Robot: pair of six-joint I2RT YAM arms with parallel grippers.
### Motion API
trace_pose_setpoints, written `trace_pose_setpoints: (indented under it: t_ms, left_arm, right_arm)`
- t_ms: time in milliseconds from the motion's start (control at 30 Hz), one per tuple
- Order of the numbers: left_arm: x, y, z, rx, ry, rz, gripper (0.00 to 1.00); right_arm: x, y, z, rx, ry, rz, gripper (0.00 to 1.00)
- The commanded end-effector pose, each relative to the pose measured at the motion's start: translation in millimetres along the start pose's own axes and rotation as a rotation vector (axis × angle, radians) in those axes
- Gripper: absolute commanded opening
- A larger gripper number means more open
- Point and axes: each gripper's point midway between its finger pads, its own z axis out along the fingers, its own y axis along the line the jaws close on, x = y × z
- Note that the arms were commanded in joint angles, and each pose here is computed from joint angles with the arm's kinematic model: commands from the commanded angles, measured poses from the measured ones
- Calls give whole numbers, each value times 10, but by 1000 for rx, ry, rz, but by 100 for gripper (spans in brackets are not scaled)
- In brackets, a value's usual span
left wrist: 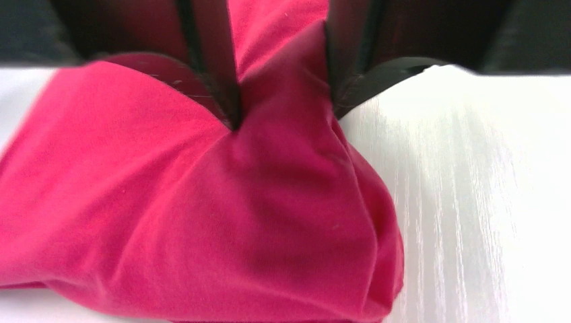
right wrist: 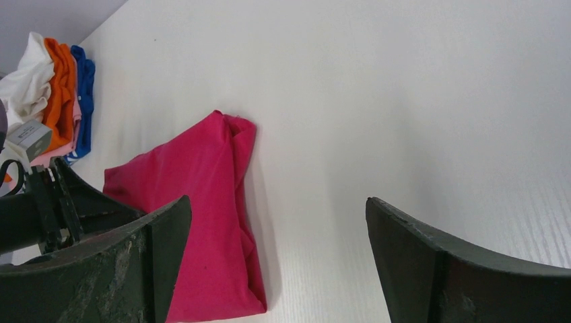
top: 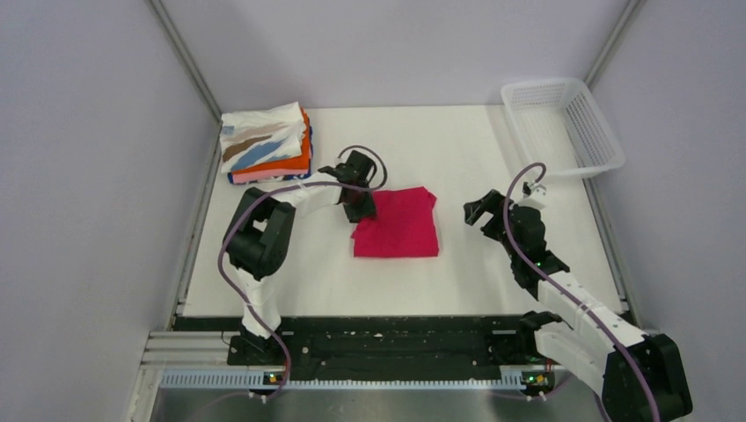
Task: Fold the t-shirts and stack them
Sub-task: Put the neatly folded tshirt into the corner of the board with the left arm
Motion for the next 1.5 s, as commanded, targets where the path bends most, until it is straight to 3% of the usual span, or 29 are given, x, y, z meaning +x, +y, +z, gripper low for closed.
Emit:
trace_pose_setpoints:
  t_ms: [0,100,233,500,667,900,1467]
  left_arm:
    - [236,487,212,-338,29,93,21]
    - [228,418,274,-353,24,121,0]
    - [-49,397,156,-423,-64,170,0]
    - [-1069,246,-502,-523,-438,380,0]
    - [-1562,173,-887,-623,-604,493,0]
    - [-2076,267,-1254,-748,-698,555,0]
    - [-2840,429,-2048,-634,-828,476,0]
  right_arm:
    - [-122,-65,-9,24,-55,-10,99]
    - [-145,-104,-28,38,-71,-9,99]
    - [-181,-142,-45,54,-92,-13,99]
    - [-204,-171,-36,67,-107,-21,99]
    - [-185,-167,-4,71,-92,-27,99]
    - [-174,-188,2,83,-84,-33,99]
    - [-91,-358,54,195,-20,-63,98]
